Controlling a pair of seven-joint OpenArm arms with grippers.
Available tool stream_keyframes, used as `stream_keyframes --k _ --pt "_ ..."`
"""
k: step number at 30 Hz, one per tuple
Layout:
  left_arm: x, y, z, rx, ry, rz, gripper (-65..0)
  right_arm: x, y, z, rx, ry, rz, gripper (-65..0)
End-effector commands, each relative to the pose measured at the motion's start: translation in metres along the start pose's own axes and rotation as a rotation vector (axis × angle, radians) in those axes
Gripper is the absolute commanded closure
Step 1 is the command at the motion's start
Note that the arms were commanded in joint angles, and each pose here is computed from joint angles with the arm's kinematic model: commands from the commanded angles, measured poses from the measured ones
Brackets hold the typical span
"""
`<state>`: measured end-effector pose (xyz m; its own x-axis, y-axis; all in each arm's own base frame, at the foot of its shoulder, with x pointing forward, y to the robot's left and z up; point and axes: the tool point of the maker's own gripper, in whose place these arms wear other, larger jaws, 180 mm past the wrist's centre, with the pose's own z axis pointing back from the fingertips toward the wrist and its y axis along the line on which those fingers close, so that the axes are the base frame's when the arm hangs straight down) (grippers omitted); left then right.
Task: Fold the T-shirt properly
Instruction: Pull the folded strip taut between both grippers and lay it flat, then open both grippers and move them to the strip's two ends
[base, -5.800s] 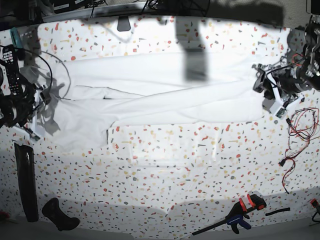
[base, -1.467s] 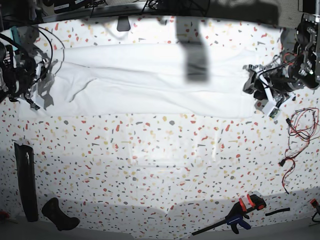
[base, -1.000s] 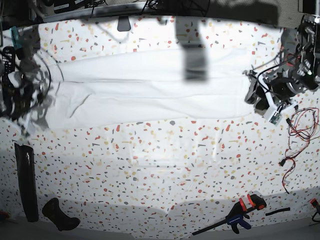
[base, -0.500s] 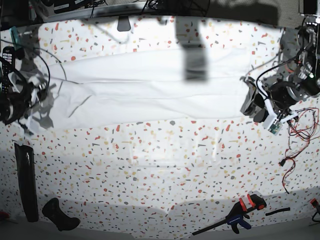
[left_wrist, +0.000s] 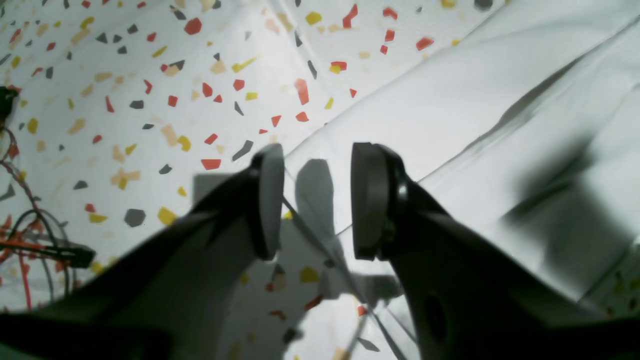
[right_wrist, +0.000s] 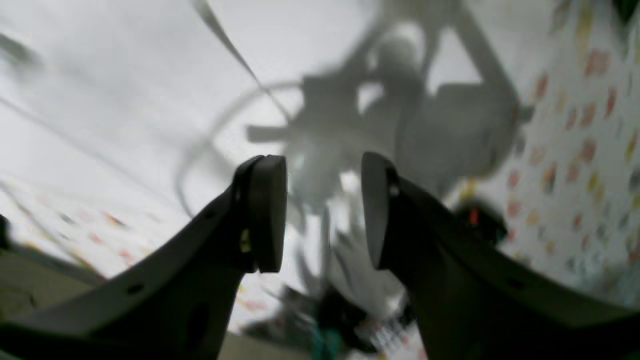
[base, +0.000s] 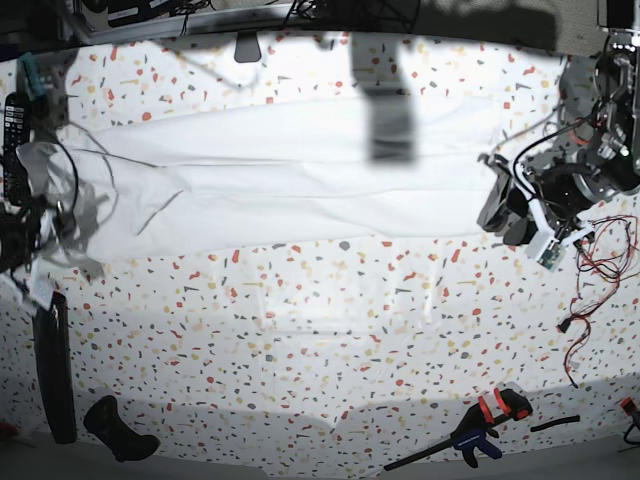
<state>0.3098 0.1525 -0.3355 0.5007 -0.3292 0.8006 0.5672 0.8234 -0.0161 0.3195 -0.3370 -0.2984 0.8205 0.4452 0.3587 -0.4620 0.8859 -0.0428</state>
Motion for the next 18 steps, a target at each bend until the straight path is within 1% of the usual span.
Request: stream_keyframes --k 1,3,5,8,9,11,13,16,18 --pt "0.017 0.003 0.005 -0.004 -0.053 -0.01 -21.5 0.016 -0.009 0.017 -0.022 -0.053 0.019 -25.3" --pt "0.022 -0.003 0.005 -0.037 -0.078 0.027 -21.5 0.028 -0.005 0.02 0.005 -0.091 0.032 -25.3" --pt "0.03 -0.013 0.005 -0.087 -0.123 0.086 -21.5 0.034 0.004 0.016 0.033 -0.112 0.03 -25.3" --pt "0.033 -0.025 -0.001 -0.118 -0.147 0.133 -21.5 0.034 0.027 -0.006 0.095 -0.114 0.024 -25.2" --pt "0.033 -0.031 -0.004 -0.126 -0.151 0.148 -21.5 0.031 0.033 -0.015 0.102 -0.104 0.024 -25.2" --pt "0.029 -0.043 -0.01 -0.149 -0.139 0.18 -21.5 0.024 0.042 -0.033 0.09 -0.084 0.031 -25.2" --pt "0.026 -0.053 -0.015 -0.164 -0.124 0.201 -21.5 0.013 0.045 -0.048 0.056 -0.041 0.046 -25.2" --pt "0.018 -0.056 -0.02 -0.141 -0.098 0.194 -21.5 -0.002 0.047 -0.061 0.017 0.019 0.064 -25.2" --pt "0.012 -0.056 -0.02 -0.132 -0.09 0.267 -21.5 -0.009 0.053 -0.067 0.03 0.032 0.062 -25.2"
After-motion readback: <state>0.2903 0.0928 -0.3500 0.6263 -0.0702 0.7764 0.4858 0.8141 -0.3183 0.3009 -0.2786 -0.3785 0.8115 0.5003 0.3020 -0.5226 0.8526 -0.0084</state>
